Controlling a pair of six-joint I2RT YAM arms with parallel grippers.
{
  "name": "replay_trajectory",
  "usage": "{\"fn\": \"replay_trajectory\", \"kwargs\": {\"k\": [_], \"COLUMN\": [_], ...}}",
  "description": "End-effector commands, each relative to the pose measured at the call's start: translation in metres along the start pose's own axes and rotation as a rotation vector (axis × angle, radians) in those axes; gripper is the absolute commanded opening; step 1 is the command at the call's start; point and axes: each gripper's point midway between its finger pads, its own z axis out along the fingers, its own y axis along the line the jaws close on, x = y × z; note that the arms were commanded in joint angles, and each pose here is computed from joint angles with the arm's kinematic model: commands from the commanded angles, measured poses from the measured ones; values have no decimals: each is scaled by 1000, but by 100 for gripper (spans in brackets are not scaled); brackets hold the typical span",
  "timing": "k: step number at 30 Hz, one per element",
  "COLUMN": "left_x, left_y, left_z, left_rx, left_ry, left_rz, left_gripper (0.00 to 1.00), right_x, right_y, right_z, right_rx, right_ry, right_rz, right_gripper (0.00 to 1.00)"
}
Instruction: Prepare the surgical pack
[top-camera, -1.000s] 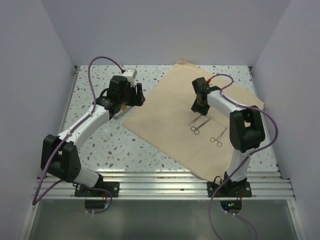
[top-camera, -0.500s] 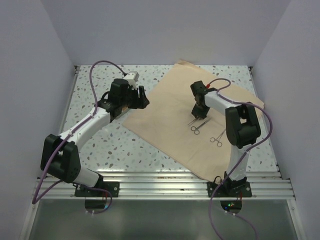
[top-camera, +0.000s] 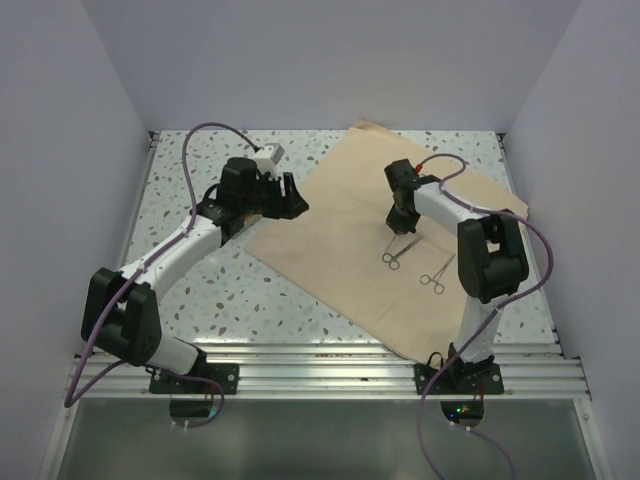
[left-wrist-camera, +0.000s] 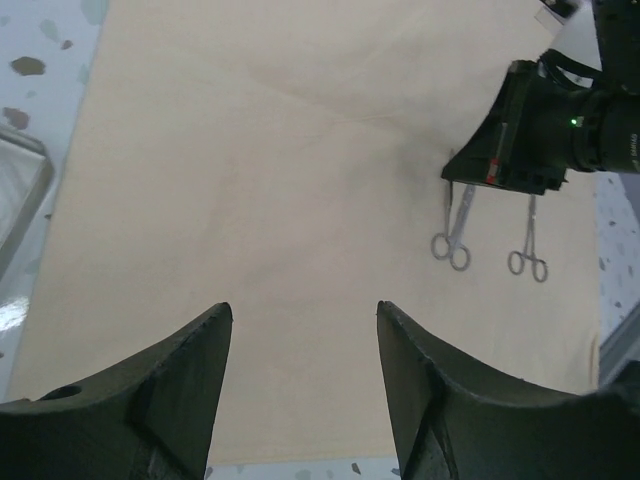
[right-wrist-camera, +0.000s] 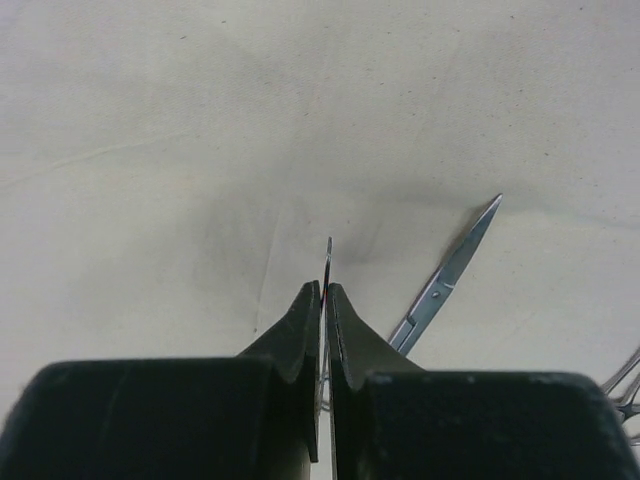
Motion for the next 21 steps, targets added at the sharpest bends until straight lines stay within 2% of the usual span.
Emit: {"fn": "replay_trajectory", "kwargs": {"k": [1, 5, 8, 13, 21], "left_x": [-17, -7, -1, 20, 50], "left_y": [-57, -89, -118, -159, -179], "left_z": [-6, -1, 8, 25, 45], "left_rx": [297, 463, 503, 514, 467], "left_ry": [-52, -30, -35, -7, 71], "left_rz": [19, -20, -5, 11, 1], "left_gripper": [64, 64, 65, 64, 58], "right_x": [-28, -15, 3, 23, 28], "right_y": [18, 51, 59, 55, 49], "right_z": [-56, -98, -126, -155, -197], "right_rx": [-196, -530, -682, -773, -866], "right_ry": [-103, -123, -110, -105, -134], "right_rz": [-14, -110, -141, -106, -79], "right_gripper": [0, 0, 0, 0, 0]}}
